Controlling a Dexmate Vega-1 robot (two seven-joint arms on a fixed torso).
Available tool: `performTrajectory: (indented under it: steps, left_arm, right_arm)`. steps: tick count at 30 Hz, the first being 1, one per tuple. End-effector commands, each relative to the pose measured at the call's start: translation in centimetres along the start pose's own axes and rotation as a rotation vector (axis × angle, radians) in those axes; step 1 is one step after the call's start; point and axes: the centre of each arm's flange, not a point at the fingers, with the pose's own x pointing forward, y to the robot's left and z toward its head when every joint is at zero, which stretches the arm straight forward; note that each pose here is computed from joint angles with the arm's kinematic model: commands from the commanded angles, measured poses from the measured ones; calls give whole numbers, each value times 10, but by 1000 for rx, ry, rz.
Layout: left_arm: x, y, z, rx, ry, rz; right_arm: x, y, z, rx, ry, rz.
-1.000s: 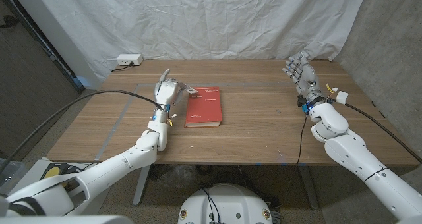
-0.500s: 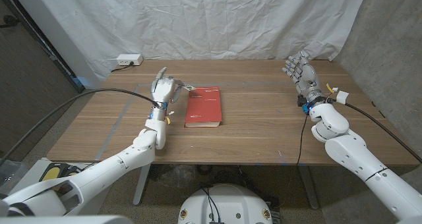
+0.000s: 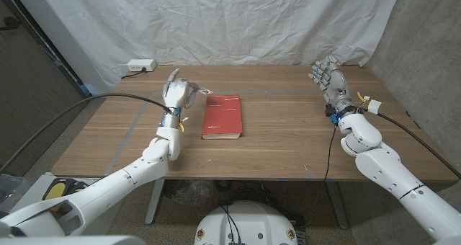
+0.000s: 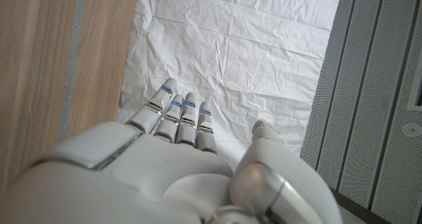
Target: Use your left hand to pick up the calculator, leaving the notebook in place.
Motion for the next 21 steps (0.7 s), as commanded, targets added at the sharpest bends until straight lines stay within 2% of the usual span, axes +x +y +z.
performTrajectory:
  steps: [1, 7, 14, 21]
  left_arm:
    - [2, 12, -3, -72, 73, -33]
    - [7, 20, -5, -87, 98, -56]
    - [14, 32, -3, -53, 65, -49]
    - [21, 37, -2, -44, 42, -57]
  right_arm:
    - [0, -1, 0, 4, -4, 1]
    - [1, -1, -1, 9, -4, 3]
    - [3, 0, -2, 18, -15, 2]
    - [3, 0, -4, 22, -20, 1]
